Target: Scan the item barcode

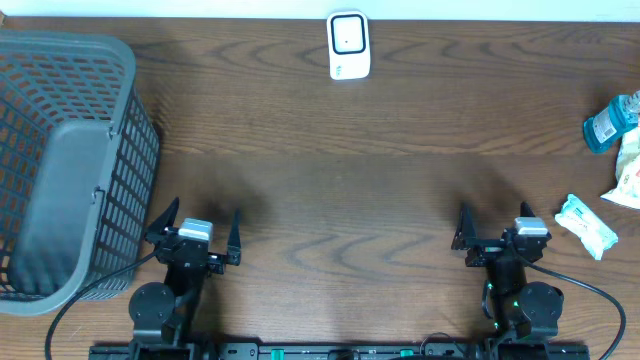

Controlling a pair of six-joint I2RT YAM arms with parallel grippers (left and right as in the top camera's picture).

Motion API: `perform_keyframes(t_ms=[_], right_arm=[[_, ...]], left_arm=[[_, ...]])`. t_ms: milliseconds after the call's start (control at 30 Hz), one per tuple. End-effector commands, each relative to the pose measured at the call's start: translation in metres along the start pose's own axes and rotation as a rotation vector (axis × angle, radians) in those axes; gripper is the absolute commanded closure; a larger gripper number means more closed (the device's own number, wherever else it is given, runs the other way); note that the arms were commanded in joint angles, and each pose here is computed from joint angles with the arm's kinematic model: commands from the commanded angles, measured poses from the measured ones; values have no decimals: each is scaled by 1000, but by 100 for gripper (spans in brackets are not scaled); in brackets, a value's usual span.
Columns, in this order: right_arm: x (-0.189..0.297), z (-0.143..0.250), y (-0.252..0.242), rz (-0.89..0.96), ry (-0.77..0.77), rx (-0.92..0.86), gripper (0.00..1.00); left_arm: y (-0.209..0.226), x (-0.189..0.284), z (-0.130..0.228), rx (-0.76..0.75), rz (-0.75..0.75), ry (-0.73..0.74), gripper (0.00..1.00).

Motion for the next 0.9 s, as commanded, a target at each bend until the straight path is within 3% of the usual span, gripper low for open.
perform_keyframes(t_ms=[0, 233, 867], right_arm=[[0, 1, 1, -6, 0, 13, 1], [0, 1, 1, -6, 0, 13, 1], [0, 1, 1, -6, 0, 12, 1]], left_arm=[[-1, -2, 3, 5, 6, -25, 1], [-1, -8, 10, -3, 2, -84, 1], [-1, -8, 14, 0, 0, -63, 1]])
Point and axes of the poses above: each gripper's point midway between its finger pads, its own x axis back along the fingers, its own y axis along the line the jaws close on, z = x × y, the point moved 10 cm from there along x, back along the fingers, and after that the axes turned 3 degrees about x, right-handed, at the moved point
